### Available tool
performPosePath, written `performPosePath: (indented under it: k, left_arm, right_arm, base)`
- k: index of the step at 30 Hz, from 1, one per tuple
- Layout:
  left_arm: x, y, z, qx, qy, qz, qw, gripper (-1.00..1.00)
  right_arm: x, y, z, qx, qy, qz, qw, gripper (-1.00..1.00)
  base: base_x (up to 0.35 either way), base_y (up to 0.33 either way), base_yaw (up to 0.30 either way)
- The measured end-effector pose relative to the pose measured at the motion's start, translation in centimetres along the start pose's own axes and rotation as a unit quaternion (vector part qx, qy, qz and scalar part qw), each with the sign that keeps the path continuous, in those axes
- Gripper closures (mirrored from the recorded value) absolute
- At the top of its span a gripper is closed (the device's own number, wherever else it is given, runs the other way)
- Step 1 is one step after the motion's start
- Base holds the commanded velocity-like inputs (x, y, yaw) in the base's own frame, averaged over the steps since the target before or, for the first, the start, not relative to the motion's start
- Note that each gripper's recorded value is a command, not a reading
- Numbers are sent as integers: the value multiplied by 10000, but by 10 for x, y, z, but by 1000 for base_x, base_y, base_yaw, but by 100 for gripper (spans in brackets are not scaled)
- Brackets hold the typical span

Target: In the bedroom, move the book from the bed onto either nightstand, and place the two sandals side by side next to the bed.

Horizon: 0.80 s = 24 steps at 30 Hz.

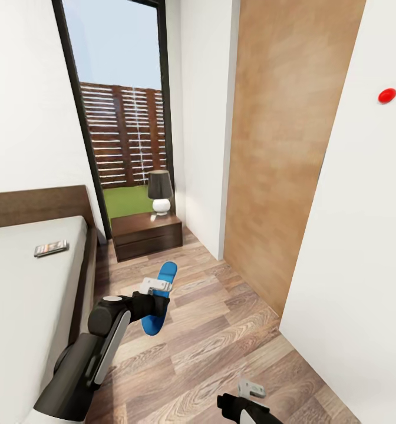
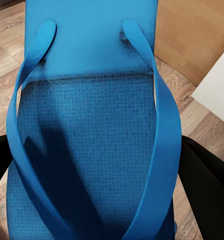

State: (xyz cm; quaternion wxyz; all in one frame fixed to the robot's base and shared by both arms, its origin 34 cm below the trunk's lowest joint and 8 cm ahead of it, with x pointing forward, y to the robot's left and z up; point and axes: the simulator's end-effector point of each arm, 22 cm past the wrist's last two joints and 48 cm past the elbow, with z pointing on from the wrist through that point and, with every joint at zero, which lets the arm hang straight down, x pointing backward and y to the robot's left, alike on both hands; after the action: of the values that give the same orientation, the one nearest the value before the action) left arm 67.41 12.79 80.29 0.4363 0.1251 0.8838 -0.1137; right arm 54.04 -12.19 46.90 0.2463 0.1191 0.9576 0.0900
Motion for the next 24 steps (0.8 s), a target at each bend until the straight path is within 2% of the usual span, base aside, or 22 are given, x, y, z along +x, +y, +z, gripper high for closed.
performPosePath:
  k: [8,24]
  left_arm:
    - [14,1,8,-7,2,0,10000,100]
    - [42,2,23,-5,-6,4,10000,100]
  right_arm:
    - [14,-4,13,-4,66,171,9998,-100]
    - [35,-13,38,0,84,200,9998,-100]
  base:
    - [0,0,0]
    - [0,0,0]
